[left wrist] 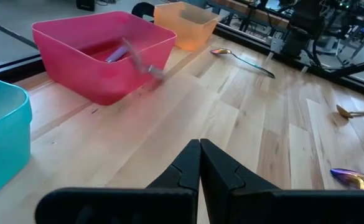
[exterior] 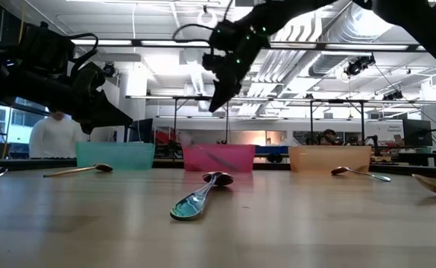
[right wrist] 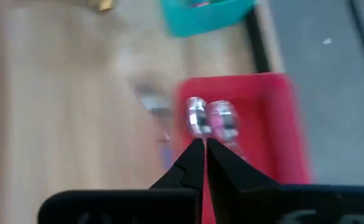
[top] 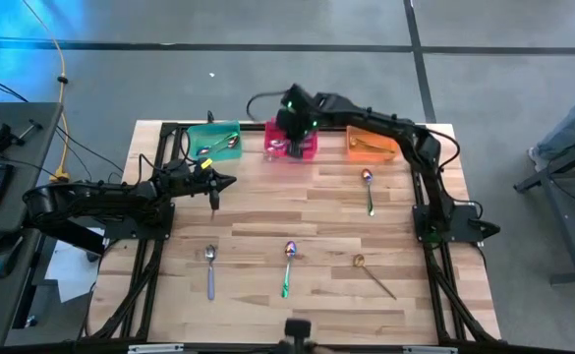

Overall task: Sort silverware by color (type)
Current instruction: Put the purple spoon into the red bin

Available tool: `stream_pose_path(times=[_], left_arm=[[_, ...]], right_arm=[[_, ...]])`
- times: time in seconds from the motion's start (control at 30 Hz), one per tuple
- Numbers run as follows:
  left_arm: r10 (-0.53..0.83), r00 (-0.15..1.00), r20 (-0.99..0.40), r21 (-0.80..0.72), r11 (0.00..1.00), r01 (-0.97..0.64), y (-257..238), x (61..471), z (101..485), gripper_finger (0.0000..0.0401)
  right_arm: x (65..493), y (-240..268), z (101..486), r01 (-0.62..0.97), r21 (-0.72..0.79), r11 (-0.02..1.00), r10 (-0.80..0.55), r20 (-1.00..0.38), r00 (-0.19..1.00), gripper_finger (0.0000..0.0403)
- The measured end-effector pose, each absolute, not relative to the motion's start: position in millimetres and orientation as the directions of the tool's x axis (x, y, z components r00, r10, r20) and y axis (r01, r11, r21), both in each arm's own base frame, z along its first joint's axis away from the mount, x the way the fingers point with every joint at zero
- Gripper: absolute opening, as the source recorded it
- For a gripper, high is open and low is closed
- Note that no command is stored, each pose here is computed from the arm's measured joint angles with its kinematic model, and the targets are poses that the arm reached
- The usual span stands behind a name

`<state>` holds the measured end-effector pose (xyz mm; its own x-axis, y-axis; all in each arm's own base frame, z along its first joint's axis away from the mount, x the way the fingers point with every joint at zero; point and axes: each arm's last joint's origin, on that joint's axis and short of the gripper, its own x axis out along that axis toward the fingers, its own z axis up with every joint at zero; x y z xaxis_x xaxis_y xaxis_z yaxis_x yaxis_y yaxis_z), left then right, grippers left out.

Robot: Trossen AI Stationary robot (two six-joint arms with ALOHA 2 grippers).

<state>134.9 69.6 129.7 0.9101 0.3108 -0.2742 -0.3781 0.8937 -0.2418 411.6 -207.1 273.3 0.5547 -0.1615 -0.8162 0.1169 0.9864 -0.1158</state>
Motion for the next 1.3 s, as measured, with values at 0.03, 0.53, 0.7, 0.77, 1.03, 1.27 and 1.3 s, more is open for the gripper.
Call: stream_pose_path(times=[0.03, 0.53, 0.7, 0.77, 1.03, 1.27, 1.3], left_arm=[[0.311, 0.91, -0.274, -0.242, 0.894, -0.378, 70, 135, 130, 0.0], [0.311, 0.909, -0.277, -0.237, 0.895, -0.378, 70, 135, 130, 0.0], [0.309, 0.905, -0.292, -0.237, 0.893, -0.381, 69, 135, 128, 0.0], [0.308, 0.902, -0.302, -0.237, 0.893, -0.384, 69, 134, 127, 0.0], [0.304, 0.898, -0.318, -0.223, 0.897, -0.383, 69, 134, 125, 0.0], [0.304, 0.896, -0.324, -0.223, 0.896, -0.384, 69, 134, 125, 0.0], [0.304, 0.896, -0.323, -0.223, 0.896, -0.384, 69, 134, 125, 0.0]], right_arm=[[410, -216, 272, 0.128, -0.126, 0.984, -0.177, -0.806, 0.566, 0.0001], [432, -177, 252, 0.069, 0.065, 0.996, 0.015, -0.83, 0.558, 0.0032], [451, -151, 228, 0.155, 0.089, 0.984, -0.003, -0.859, 0.512, 0.0093], [456, -147, 215, 0.196, 0.078, 0.977, -0.026, -0.879, 0.476, 0.0111], [461, -148, 197, 0.279, 0.097, 0.955, -0.041, -0.892, 0.45, 0.0114], [464, -155, 179, 0.364, 0.024, 0.931, -0.13, -0.91, 0.394, 0.0115], [464, -157, 176, 0.37, 0.026, 0.929, -0.13, -0.911, 0.39, 0.0115]])
